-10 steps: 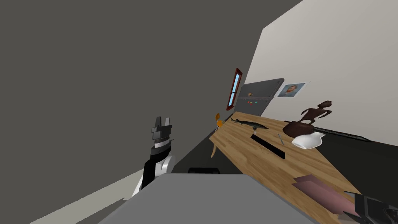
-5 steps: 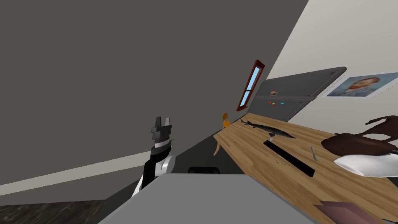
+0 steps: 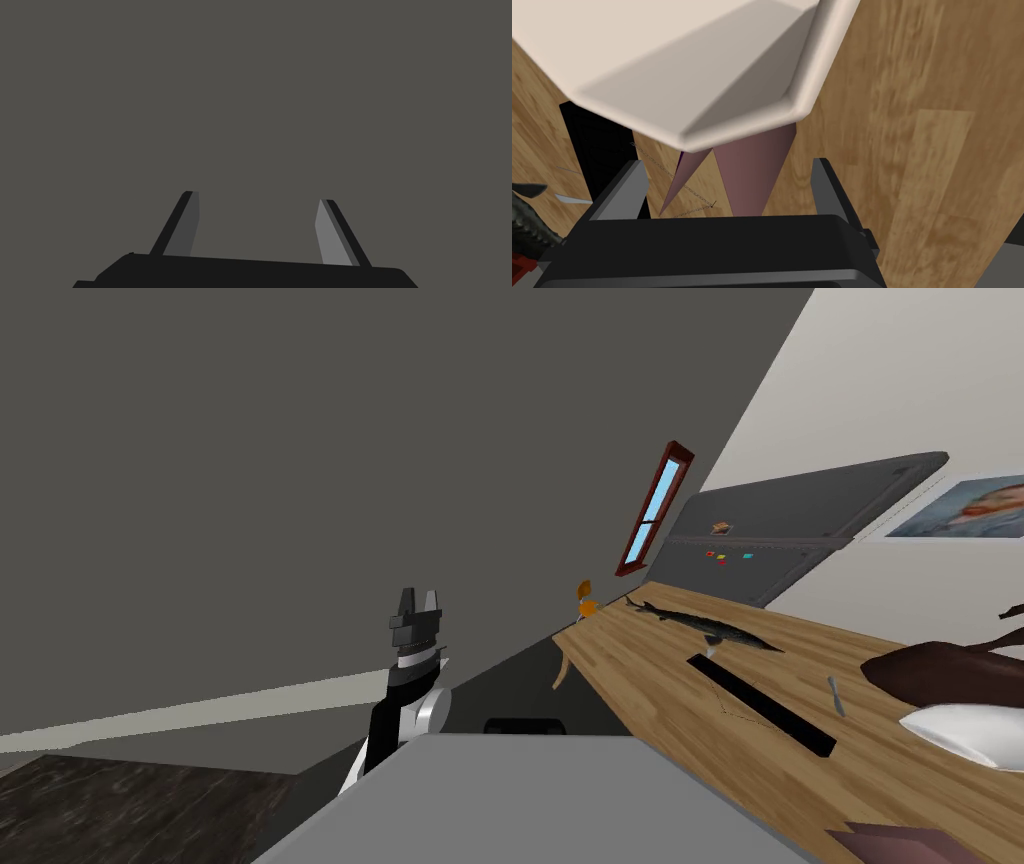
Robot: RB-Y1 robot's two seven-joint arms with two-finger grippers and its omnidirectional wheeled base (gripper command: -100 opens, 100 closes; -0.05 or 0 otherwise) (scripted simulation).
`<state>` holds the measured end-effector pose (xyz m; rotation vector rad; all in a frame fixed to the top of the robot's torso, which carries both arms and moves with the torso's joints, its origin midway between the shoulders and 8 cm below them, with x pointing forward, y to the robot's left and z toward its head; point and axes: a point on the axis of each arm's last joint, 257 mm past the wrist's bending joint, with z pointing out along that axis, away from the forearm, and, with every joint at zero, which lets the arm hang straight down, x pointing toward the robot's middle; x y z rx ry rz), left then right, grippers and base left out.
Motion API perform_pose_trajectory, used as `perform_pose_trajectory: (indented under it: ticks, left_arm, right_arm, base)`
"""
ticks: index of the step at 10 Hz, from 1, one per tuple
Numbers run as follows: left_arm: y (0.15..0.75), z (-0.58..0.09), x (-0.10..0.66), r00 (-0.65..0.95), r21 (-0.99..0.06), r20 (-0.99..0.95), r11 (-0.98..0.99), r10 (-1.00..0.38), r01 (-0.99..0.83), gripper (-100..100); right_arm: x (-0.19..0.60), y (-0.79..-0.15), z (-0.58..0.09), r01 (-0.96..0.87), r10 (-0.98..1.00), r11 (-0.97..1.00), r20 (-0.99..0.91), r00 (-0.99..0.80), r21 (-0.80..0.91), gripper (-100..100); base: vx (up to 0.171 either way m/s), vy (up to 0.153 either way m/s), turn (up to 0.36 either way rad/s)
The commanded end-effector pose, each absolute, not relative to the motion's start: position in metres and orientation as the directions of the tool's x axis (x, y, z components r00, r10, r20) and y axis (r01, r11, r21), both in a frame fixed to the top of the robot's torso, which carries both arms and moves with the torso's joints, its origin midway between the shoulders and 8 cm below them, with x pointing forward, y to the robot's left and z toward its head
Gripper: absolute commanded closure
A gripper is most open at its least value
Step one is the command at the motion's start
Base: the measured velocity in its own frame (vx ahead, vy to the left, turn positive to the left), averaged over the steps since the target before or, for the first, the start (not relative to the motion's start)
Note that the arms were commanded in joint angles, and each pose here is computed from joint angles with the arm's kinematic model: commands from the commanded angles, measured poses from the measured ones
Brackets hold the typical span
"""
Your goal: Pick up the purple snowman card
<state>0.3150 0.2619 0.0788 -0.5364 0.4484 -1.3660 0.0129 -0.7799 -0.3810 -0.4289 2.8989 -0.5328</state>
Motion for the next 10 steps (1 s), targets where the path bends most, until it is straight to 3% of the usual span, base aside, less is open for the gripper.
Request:
perform_pose_trajectory:
  ticks: [1, 4, 10]
  left_arm:
    - [0.262, 0.079, 0.315, 0.154, -0.6, 0.008, 0.119, -0.988, 0.791, 0]
    - [0.262, 0.079, 0.315, 0.154, -0.6, 0.008, 0.119, -0.988, 0.791, 0]
    - [0.262, 0.079, 0.315, 0.154, -0.6, 0.008, 0.119, -0.988, 0.791, 0]
  right_arm:
    - [0.006, -0.781, -0.385, -0.22, -0.279, 0.903, -0.113, -0.954, -0.369, -100]
    - [-0.042, -0.783, -0.388, -0.102, -0.152, 0.923, -0.108, -0.983, -0.372, -100]
    - [-0.089, -0.781, -0.39, 0.015, -0.026, 0.926, -0.104, -0.994, -0.377, -100]
  base:
    - [-0.117, -0.009, 0.284]
    - [-0.145, -0.014, 0.361]
    - [-0.088, 0.013, 0.181]
